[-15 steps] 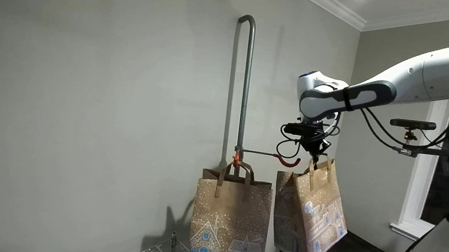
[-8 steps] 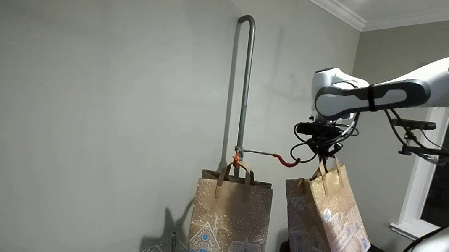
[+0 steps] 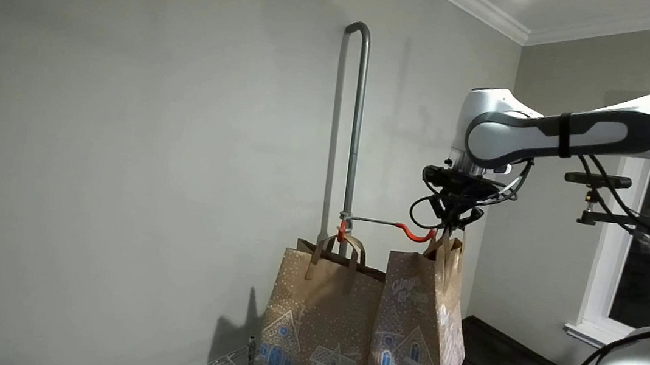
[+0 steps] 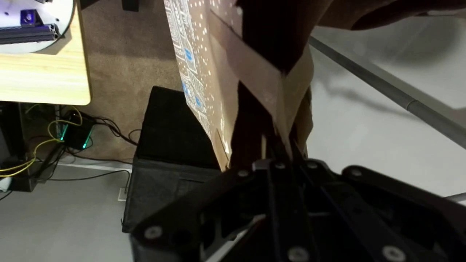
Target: Remove the paper bags from the stand and put them on the topmost shelf of the rack.
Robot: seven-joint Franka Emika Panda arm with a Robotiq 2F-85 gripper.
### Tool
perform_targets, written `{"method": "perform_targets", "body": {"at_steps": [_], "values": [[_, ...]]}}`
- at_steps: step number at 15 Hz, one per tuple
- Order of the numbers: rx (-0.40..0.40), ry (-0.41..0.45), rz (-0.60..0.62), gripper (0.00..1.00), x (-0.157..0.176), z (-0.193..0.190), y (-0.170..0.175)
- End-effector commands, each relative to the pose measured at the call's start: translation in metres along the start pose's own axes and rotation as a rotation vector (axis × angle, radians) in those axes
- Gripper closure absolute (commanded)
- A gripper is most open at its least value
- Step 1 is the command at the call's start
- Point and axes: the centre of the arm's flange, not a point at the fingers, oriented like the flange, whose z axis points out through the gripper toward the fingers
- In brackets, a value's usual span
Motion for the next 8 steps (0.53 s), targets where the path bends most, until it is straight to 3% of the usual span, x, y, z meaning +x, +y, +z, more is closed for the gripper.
{"method": "perform_targets", "body": {"at_steps": [1,6,8], "values": [[-0.003,0.0,0.004,0.98,0.001,0.001,0.0],[0.003,-0.018,-0.004,0.97,0.0,0.003,-0.003],[0.007,-0.032,-0.024,0.97,-0.028,0.006,-0.012]]}}
